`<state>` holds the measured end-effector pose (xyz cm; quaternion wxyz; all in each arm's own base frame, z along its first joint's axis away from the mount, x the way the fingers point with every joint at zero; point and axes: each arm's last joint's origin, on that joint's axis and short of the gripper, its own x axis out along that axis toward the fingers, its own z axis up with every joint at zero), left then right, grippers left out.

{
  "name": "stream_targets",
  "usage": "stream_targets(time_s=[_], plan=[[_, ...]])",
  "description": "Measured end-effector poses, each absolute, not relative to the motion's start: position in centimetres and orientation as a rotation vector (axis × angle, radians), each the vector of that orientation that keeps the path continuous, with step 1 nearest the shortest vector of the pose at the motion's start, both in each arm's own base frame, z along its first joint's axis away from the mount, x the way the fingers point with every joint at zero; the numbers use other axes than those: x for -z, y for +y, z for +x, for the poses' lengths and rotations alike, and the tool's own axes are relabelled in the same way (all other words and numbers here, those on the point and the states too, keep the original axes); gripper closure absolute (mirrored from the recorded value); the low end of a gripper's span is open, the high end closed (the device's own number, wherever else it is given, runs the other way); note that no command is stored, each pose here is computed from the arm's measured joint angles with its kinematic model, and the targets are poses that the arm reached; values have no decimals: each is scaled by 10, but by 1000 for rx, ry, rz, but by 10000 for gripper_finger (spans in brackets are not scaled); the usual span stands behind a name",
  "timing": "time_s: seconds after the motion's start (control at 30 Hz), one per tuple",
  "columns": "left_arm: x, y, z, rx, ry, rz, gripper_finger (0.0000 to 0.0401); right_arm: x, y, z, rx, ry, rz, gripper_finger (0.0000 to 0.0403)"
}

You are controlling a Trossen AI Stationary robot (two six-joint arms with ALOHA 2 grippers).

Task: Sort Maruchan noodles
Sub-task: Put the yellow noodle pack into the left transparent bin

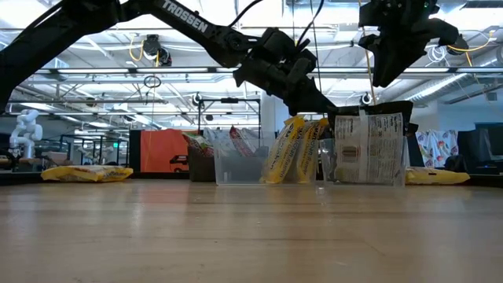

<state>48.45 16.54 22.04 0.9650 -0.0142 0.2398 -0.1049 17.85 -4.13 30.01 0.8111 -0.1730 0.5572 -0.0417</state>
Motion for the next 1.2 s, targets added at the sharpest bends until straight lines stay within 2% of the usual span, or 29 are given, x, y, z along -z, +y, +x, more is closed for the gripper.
stream_targets(time_s=[0.33,0.5,0.73,0.93,1.2], plan=[[-225,166,483,213,477,-7,380,-301,-43,178,143,1204,-408,313],[-260,161,469,221,454,44,380,-301,-45,179,185,1205,-438,313],[-311,144,424,209,612,121,380,-300,-44,175,172,1242,-430,314],[-341,123,379,192,816,149,380,-295,-40,164,151,1362,-387,314],[-381,102,330,154,880,73,380,-288,-38,159,213,1423,-231,314]])
